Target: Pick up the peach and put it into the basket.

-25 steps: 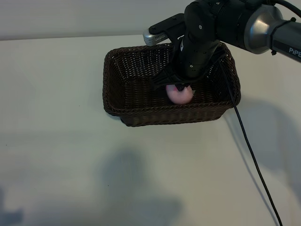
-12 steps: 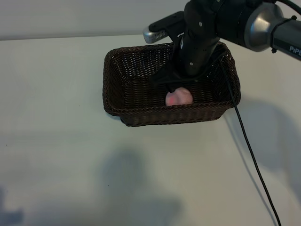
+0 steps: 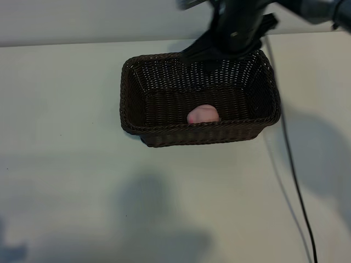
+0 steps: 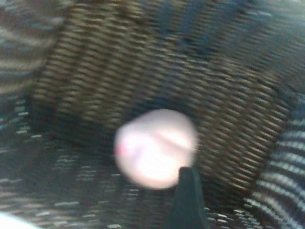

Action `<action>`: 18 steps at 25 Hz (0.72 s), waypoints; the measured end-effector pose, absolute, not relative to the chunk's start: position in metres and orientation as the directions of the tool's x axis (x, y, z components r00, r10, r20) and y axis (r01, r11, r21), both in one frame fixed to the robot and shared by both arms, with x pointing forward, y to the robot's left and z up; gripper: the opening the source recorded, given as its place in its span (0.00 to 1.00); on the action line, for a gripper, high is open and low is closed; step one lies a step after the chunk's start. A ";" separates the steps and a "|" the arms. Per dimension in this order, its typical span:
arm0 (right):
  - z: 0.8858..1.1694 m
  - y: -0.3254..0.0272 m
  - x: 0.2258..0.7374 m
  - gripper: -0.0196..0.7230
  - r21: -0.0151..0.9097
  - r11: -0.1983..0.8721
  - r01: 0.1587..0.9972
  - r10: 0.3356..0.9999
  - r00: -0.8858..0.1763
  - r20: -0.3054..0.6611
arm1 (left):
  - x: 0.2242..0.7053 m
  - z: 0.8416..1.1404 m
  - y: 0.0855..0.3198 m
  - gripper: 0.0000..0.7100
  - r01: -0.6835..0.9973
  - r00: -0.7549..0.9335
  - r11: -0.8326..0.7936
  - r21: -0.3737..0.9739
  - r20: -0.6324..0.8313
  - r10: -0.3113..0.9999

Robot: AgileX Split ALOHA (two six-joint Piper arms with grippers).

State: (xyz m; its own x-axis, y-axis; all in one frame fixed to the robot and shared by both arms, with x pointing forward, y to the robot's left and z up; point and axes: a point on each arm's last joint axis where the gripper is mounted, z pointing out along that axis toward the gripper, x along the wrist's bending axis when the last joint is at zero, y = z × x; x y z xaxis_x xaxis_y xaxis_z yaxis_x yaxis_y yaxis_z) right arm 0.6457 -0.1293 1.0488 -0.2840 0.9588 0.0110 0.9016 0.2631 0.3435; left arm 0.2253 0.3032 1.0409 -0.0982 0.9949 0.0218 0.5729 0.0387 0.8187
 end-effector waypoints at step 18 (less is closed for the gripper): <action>1.052 -0.421 0.654 0.78 0.276 -0.327 0.904 0.944 0.328 0.045 | 0.225 1.041 0.303 0.68 0.573 -0.098 0.039 0.819 0.022 0.995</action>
